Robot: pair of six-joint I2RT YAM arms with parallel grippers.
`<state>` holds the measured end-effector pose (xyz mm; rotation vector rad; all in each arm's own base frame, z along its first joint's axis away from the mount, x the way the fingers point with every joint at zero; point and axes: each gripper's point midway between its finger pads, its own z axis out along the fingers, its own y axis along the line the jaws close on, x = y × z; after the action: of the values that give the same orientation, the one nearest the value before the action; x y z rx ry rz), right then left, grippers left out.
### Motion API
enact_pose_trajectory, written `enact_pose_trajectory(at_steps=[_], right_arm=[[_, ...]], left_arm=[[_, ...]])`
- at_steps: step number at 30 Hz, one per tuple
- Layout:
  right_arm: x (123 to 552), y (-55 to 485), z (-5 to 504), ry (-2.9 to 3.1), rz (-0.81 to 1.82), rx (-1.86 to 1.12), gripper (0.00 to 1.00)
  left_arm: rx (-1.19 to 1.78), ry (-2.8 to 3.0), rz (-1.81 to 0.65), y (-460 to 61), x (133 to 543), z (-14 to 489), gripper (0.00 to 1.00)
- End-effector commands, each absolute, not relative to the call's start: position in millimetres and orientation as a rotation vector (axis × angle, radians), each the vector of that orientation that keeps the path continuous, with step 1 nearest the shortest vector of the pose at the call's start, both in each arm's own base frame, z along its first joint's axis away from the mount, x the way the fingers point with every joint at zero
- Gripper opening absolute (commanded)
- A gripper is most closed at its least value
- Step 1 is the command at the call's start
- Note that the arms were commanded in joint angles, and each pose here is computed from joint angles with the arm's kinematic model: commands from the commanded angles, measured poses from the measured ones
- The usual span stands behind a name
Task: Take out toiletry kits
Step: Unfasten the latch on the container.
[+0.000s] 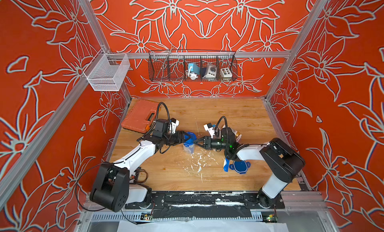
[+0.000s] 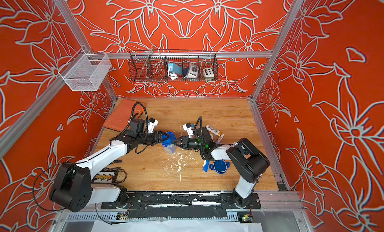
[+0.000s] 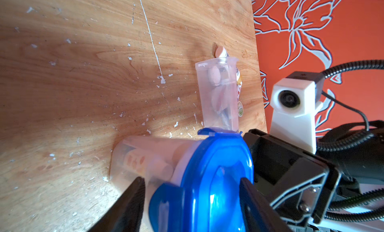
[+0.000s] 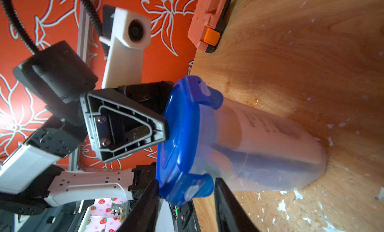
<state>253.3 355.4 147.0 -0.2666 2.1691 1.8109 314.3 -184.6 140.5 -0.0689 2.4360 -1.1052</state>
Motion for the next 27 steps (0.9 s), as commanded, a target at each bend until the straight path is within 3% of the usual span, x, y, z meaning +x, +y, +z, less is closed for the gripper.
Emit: enact_pose_trajectory(at_steps=[1, 6, 13, 17, 22, 27], right_arm=[[256, 352, 155, 2.097, 1.857, -0.259, 0.32], [253, 348, 166, 2.053, 1.906, -0.277, 0.21], [246, 344, 170, 2.057, 1.902, -0.318, 0.21], [255, 328, 168, 2.103, 1.785, -0.232, 0.29], [246, 285, 129, 2.501, 1.062, -0.287, 0.44], [226, 267, 129, 2.558, 0.821, -0.382, 0.58]], left_arm=[[-0.172, 2.599, -0.950, -164, 296, 96, 0.66], [-0.225, 2.641, -0.850, -152, 293, 80, 0.64], [-0.269, 2.686, -0.779, -143, 286, 62, 0.62], [-0.280, 2.682, -0.789, -143, 285, 64, 0.62], [-0.253, 2.626, -0.876, -156, 297, 90, 0.67], [-0.179, 2.548, -0.966, -173, 309, 122, 0.71]])
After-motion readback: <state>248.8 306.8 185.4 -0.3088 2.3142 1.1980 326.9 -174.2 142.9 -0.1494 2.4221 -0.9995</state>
